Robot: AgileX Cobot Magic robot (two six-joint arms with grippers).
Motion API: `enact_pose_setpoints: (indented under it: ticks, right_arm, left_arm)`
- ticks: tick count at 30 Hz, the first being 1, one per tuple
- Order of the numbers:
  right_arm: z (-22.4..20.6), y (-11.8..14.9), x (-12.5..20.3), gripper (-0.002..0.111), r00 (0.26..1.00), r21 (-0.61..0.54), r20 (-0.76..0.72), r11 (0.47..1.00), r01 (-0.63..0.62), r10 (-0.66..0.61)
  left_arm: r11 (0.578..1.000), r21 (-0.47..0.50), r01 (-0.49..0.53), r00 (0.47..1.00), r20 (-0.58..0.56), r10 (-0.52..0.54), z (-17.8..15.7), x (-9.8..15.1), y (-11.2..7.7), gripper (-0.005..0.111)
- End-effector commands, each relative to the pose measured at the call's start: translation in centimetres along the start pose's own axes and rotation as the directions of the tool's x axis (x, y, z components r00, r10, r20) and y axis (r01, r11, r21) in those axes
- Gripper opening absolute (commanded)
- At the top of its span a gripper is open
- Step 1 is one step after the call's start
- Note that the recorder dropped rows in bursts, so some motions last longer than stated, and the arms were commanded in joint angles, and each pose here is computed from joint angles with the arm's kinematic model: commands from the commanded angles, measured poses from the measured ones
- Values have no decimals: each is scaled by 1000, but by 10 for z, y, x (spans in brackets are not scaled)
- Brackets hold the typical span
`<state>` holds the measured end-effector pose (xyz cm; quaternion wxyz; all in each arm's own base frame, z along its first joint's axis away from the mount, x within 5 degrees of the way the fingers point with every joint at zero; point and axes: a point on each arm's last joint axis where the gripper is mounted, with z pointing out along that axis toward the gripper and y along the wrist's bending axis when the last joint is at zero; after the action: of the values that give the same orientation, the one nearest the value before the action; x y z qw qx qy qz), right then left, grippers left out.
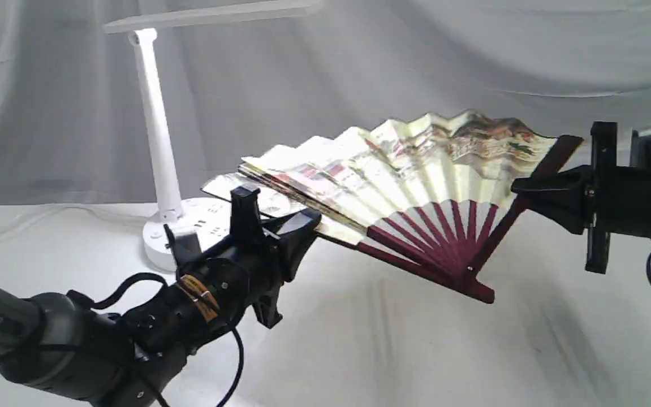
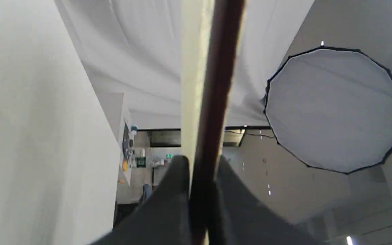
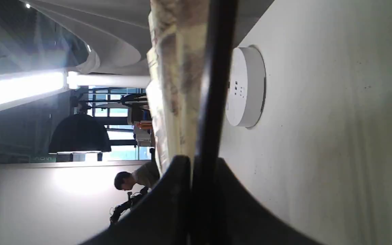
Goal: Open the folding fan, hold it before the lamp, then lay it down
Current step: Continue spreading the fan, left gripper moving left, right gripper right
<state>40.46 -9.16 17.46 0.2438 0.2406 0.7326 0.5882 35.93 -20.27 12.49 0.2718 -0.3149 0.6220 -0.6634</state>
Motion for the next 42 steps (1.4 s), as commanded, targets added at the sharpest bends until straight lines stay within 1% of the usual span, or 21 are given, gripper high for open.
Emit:
enact_pose_setpoints:
  ticks: [1, 8, 12, 16, 19, 22, 25, 29, 33, 42]
  right_arm:
    - [-15, -7, -2, 0, 998, 73, -15, 995, 68, -67]
    - [-33, -11, -10, 0, 998, 86, 27, 995, 58, -61]
    - [-44, -14, -15, 0, 997, 89, 57, 995, 45, -50]
    - [-55, -16, -18, 0, 996, 93, 84, 995, 27, -35]
    - [-57, -18, -18, 0, 996, 99, 84, 995, 21, -29]
    - [-64, -24, -16, 0, 992, 75, 126, 997, -30, 21]
    - [-69, -33, -8, 0, 984, 53, 157, 994, -94, 85]
    - [-71, -42, 3, 0, 982, 56, 164, 993, -107, 97]
    - [-73, -42, 8, 0, 978, 44, 179, 992, -121, 111]
    - [-75, -37, 18, 0, 979, 44, 182, 994, -103, 93]
  left_arm:
    - [994, 101, 43, 992, 116, -54, 2, -5, -13, 0]
    - [991, 122, 49, 963, 257, -80, 5, 12, -12, 0]
    - [990, 126, 57, 944, 316, -95, 5, 18, -10, 0]
    - [990, 128, 59, 932, 349, -101, 4, 19, -10, 0]
    - [987, 149, 61, 920, 375, -114, 3, 17, -11, 0]
    - [987, 156, 47, 909, 402, -107, 2, 14, -12, 0]
    - [989, 144, 20, 903, 421, -80, 1, 13, -12, 0]
    - [991, 135, 3, 903, 426, -61, 1, 13, -12, 0]
    - [991, 136, 6, 900, 432, -65, 1, 12, -12, 0]
    - [987, 159, 6, 893, 444, -77, 0, 12, -21, 0]
